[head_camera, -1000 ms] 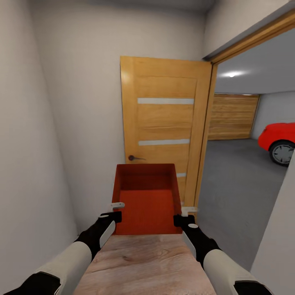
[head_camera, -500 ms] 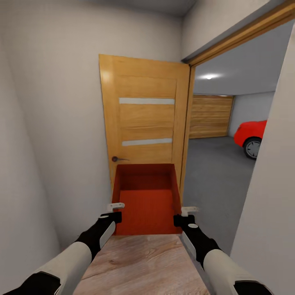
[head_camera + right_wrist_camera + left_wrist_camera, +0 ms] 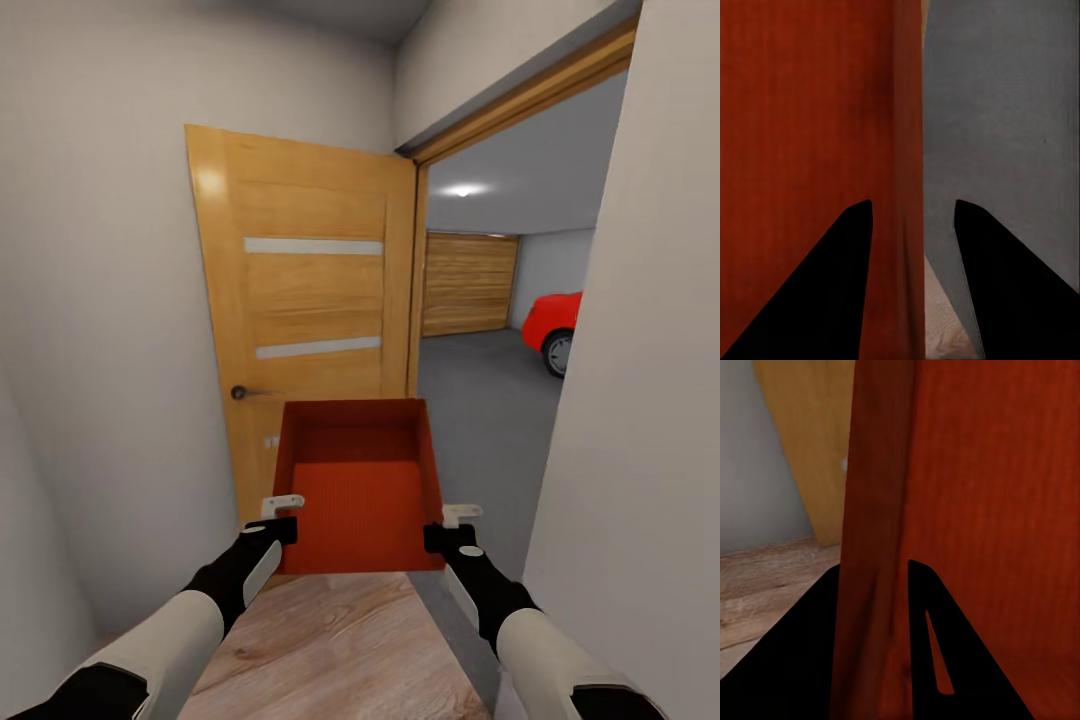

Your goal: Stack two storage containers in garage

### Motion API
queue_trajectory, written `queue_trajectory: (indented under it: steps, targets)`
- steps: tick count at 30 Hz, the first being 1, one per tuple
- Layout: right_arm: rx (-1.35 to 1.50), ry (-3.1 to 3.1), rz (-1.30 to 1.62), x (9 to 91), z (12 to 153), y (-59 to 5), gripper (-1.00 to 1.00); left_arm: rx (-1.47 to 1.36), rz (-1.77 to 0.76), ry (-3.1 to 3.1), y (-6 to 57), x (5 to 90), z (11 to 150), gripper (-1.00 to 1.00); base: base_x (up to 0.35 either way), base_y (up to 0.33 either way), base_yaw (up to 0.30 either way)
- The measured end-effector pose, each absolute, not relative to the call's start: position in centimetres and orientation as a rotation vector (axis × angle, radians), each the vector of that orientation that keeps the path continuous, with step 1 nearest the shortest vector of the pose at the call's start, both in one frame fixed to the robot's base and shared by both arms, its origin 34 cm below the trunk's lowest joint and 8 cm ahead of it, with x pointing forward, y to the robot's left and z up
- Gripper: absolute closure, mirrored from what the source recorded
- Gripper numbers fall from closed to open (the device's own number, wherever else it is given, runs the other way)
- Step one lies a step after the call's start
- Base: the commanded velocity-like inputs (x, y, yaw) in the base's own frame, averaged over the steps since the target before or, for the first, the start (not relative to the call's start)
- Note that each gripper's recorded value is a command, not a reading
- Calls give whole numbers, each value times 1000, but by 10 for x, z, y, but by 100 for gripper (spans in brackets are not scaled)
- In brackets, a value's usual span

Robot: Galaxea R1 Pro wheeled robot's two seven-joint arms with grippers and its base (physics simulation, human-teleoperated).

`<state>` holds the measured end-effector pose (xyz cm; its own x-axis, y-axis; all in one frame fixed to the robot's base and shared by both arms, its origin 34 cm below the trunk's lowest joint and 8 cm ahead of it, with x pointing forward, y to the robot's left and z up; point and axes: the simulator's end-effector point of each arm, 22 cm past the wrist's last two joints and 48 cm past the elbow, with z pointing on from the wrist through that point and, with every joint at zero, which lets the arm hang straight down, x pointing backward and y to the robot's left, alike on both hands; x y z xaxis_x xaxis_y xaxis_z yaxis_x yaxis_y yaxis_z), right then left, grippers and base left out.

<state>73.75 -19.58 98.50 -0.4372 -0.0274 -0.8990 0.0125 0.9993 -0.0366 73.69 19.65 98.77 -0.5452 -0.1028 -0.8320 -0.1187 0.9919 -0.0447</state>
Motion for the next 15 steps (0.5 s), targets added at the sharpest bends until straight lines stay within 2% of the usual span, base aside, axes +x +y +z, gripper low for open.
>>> queue_trajectory:
  steps: [4, 15]
  targets:
    - [-12, 2021, -46, 738, 985, -196, 100, -155, 19, 2149, 196, 737, 988, 100, 0, 0, -214]
    - [-12, 2015, -45, 738, 987, -196, 100, -155, 18, 2144, 196, 738, 989, 100, 0, 0, -14]
